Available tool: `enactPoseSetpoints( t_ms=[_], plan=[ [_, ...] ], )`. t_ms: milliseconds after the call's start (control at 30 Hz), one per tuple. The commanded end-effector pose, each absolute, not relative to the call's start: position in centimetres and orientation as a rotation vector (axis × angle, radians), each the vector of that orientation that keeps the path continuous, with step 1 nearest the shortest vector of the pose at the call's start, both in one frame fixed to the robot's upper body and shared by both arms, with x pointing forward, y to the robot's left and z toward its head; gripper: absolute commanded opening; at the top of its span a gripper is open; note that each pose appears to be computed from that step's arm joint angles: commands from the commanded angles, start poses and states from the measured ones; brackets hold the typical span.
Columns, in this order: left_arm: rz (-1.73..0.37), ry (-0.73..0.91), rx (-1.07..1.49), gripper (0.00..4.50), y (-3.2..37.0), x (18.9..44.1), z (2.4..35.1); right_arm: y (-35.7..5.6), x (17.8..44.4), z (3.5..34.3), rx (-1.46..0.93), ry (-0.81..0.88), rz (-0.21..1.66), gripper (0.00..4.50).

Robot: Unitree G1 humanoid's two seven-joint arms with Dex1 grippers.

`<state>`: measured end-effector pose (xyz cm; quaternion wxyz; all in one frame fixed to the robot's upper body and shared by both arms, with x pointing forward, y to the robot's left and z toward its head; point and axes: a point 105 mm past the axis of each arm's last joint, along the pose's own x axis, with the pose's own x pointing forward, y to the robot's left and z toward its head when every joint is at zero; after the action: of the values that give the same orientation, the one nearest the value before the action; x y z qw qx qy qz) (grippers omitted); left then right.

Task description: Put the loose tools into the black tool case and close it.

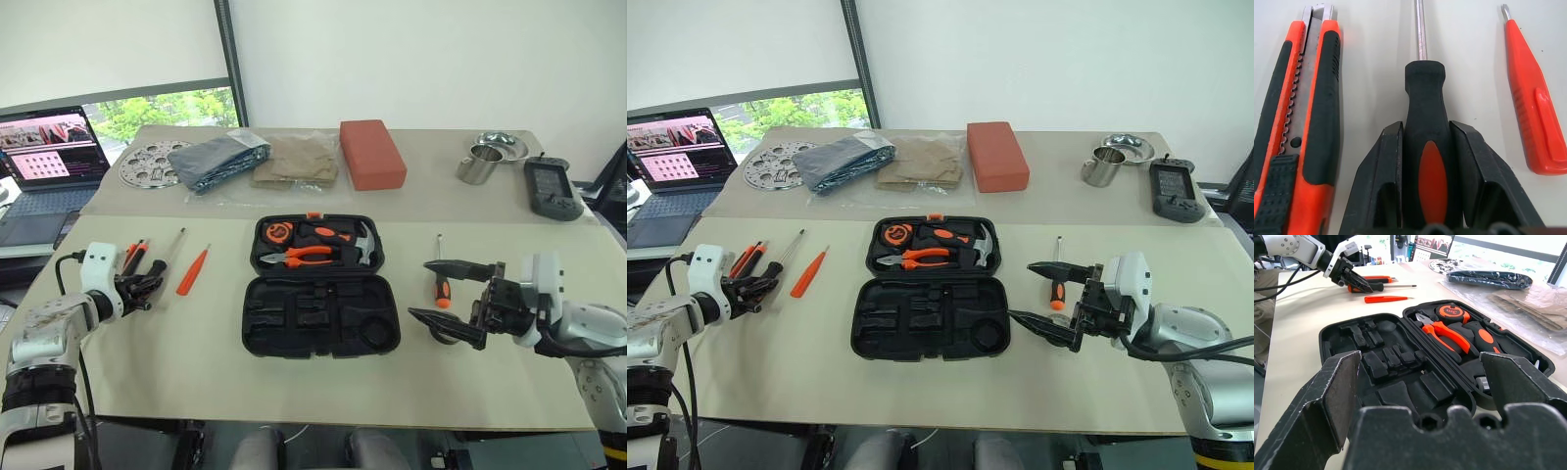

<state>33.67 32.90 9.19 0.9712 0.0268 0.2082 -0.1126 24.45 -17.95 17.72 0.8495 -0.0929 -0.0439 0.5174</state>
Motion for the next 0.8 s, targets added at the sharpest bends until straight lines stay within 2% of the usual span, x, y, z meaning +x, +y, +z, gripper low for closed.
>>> enactPoseSetpoints(
  t_ms=[33, 267, 400, 567, 800],
  plan=[
    [-0.252, 0.225, 0.094, 0.96, 32.8, 35.1, 14.0, -17.9, 23.9, 19.7, -0.182, -0.179, 1.1, 4.5],
    [-0.321, 0.069, 0.134, 0.96, 31.8, 36.8, 18.5, -18.0, 23.4, 21.0, -0.102, -0.232, 1.111, 4.5],
    [-0.581, -0.024, 0.181, 0.96, 26.8, 36.6, 20.3, -19.7, 23.2, 20.2, -0.126, -0.187, 1.058, 4.5],
    [-0.992, 0.053, 0.456, 0.96, 19.1, 34.8, 17.3, -23.5, 22.2, 18.6, -0.153, -0.104, 0.947, 4.5],
    [-1.297, 0.104, 0.603, 0.96, 12.9, 33.9, 14.8, -26.3, 19.5, 17.7, -0.164, -0.056, 0.869, 4.5]
  ],
)
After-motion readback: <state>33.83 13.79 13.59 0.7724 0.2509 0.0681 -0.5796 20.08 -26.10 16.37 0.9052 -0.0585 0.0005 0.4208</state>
